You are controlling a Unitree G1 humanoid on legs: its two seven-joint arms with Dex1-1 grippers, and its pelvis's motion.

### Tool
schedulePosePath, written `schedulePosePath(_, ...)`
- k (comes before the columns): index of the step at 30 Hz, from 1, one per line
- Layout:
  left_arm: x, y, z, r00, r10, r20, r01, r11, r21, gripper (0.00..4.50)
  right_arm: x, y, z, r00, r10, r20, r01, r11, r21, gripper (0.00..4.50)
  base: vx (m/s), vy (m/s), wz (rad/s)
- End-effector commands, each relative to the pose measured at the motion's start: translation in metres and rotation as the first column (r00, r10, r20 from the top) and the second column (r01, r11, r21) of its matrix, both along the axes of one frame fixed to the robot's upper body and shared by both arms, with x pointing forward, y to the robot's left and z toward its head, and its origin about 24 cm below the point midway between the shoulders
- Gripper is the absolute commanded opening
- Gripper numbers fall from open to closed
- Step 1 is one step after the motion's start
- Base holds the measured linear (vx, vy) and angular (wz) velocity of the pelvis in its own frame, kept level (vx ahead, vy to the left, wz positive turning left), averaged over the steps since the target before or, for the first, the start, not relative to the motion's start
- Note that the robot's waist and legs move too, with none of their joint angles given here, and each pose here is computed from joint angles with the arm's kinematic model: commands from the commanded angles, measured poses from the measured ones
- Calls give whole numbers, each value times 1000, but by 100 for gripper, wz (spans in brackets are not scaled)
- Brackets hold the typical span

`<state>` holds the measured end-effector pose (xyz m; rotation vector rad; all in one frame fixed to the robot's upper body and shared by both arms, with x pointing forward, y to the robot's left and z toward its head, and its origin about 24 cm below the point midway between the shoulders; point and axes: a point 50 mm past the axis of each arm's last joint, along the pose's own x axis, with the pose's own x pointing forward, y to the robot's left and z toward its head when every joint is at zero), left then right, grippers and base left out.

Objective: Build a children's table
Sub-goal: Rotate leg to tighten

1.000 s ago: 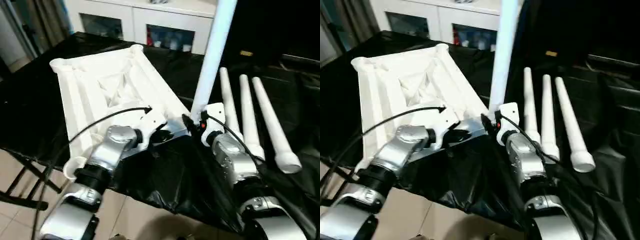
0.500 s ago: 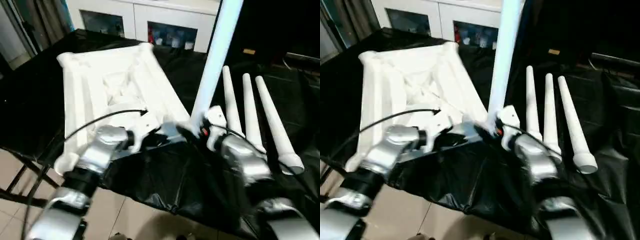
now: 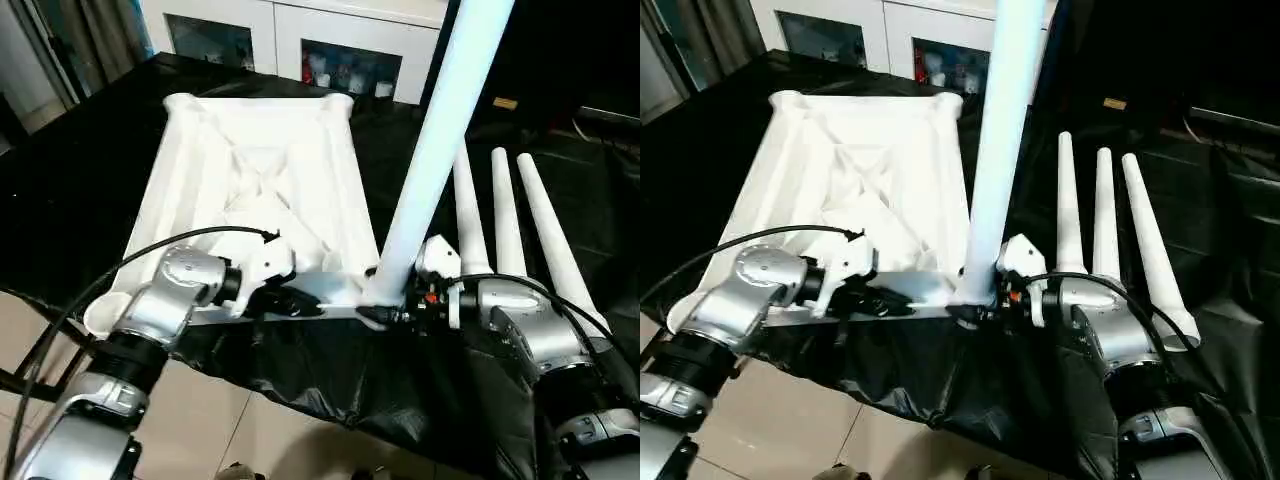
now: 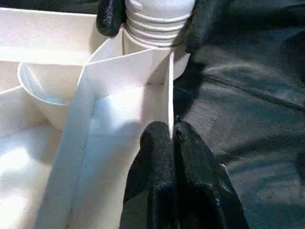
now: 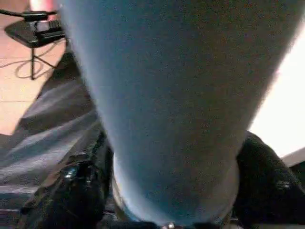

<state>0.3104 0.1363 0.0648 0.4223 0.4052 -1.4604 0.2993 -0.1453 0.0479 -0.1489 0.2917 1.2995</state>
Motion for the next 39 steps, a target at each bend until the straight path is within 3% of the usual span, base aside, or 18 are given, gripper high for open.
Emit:
schedulePosePath(1,-3,-5,-8,1000,-16,-22,17,1000,15,0,-10,16,-3,994,104,-35,-103,995,19,298,0,0,0)
schedulePosePath(4,-3,-6,-8,1000,-1,-21,1,1000,0,0,-8,19,-4,997,58,-45,-56,997,48,282,0,0,0)
schedulePosePath(8,8,-14,-5,993,122,-3,-122,992,-40,0,3,30,-12,987,-148,-57,152,985,76,273,0,0,0)
schedulePosePath(11,18,-23,-3,973,230,14,-228,972,-63,0,16,38,-23,932,-360,-41,361,932,40,273,0,0,0)
schedulePosePath(12,21,-30,-2,964,264,21,-262,962,-81,0,22,42,-28,890,-453,-57,455,890,30,273,0,0,0)
schedulePosePath(13,22,-31,-2,963,268,23,-265,960,-83,0,22,42,-29,883,-465,-59,467,884,29,273,0,0,0)
schedulePosePath(14,24,-40,-1,955,296,32,-291,952,-97,0,27,47,-33,839,-540,-69,542,840,19,272,0,0,0)
schedulePosePath(16,24,-46,-2,952,305,31,-301,948,-107,0,28,50,-34,815,-575,-74,578,816,13,272,0,0,0)
schedulePosePath(18,23,-67,-2,943,330,38,-322,937,-133,0,33,62,-36,761,-647,-57,648,762,0,272,0,0,0)
schedulePosePath(20,20,-74,-3,947,318,40,-310,941,-136,0,34,67,-33,755,-653,-51,655,756,14,272,0,0,0)
schedulePosePath(21,19,-77,-4,951,307,41,-299,945,-137,0,34,68,-32,759,-649,-50,650,759,23,272,0,0,0)
schedulePosePath(24,15,-81,-7,960,275,45,-268,955,-129,0,35,69,-29,768,-637,-65,641,766,58,342,0,0,0)
schedulePosePath(29,10,-69,-11,975,215,55,-209,974,-90,0,36,59,-23,820,-573,-18,572,816,79,378,0,0,0)
schedulePosePath(30,10,-69,-11,975,215,55,-209,974,-90,0,36,59,-23,820,-573,-18,572,816,79,378,0,0,0)
schedulePosePath(32,6,-55,-14,984,169,62,-166,985,-52,0,31,48,-19,892,-451,30,448,891,71,378,0,0,0)
schedulePosePath(33,6,-55,-14,984,169,62,-166,985,-52,0,31,48,-19,892,-451,30,448,891,71,378,0,0,0)
schedulePosePath(36,2,-41,-15,993,106,50,-105,994,-19,0,19,35,-15,962,-262,70,261,965,31,378,0,0,0)
schedulePosePath(39,-1,-35,-14,997,72,37,-71,997,-16,0,13,28,-12,982,-176,64,174,984,26,378,0,0,0)
